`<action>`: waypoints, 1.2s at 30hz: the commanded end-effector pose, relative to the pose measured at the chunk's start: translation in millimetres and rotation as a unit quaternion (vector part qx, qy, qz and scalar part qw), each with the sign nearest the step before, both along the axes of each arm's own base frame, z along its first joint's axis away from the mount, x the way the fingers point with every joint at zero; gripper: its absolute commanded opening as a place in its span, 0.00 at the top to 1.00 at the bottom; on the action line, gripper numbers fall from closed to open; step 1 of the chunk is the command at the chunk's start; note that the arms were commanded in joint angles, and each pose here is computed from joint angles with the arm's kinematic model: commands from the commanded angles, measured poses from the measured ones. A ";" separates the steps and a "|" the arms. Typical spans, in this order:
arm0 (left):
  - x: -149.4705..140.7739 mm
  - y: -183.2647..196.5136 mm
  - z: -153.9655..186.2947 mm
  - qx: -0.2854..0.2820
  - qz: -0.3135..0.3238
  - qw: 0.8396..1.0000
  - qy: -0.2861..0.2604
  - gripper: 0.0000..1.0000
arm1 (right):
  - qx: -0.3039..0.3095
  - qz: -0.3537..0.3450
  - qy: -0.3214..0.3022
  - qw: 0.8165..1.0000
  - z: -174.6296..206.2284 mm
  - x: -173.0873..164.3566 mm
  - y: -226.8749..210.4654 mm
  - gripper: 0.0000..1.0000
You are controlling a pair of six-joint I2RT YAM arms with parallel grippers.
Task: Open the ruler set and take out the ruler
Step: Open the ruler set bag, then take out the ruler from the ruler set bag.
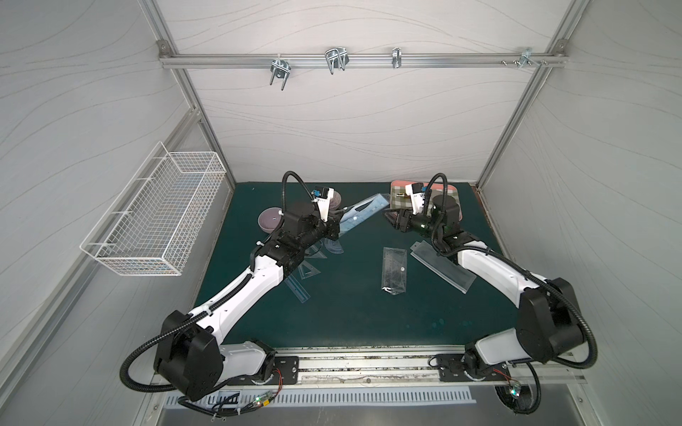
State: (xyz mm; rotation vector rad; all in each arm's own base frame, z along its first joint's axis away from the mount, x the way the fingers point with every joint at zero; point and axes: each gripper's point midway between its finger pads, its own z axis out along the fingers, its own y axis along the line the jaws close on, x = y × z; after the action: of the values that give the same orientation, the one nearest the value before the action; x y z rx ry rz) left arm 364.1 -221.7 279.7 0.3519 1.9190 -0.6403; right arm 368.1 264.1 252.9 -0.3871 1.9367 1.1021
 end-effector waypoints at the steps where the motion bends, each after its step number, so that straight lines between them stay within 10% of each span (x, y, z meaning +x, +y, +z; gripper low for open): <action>1: 0.0 3.0 34.7 -0.011 0.006 1.000 -0.021 1.00 | -0.007 0.000 -0.016 1.000 15.4 -1.2 -0.7 0.48; 11: 13.2 15.0 -6.3 0.014 0.067 0.996 0.057 1.00 | -0.004 0.052 -0.018 0.998 45.4 -36.6 39.0 1.00; 36: 23.3 8.4 -32.9 0.022 0.151 0.984 0.094 1.00 | -0.055 0.036 0.131 0.989 6.7 -15.9 98.9 1.00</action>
State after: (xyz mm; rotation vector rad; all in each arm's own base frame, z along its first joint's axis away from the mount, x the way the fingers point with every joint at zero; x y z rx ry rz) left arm 371.1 -210.2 210.7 0.0997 2.2206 -0.4083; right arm 355.3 365.3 265.0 -0.4125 2.1796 1.1690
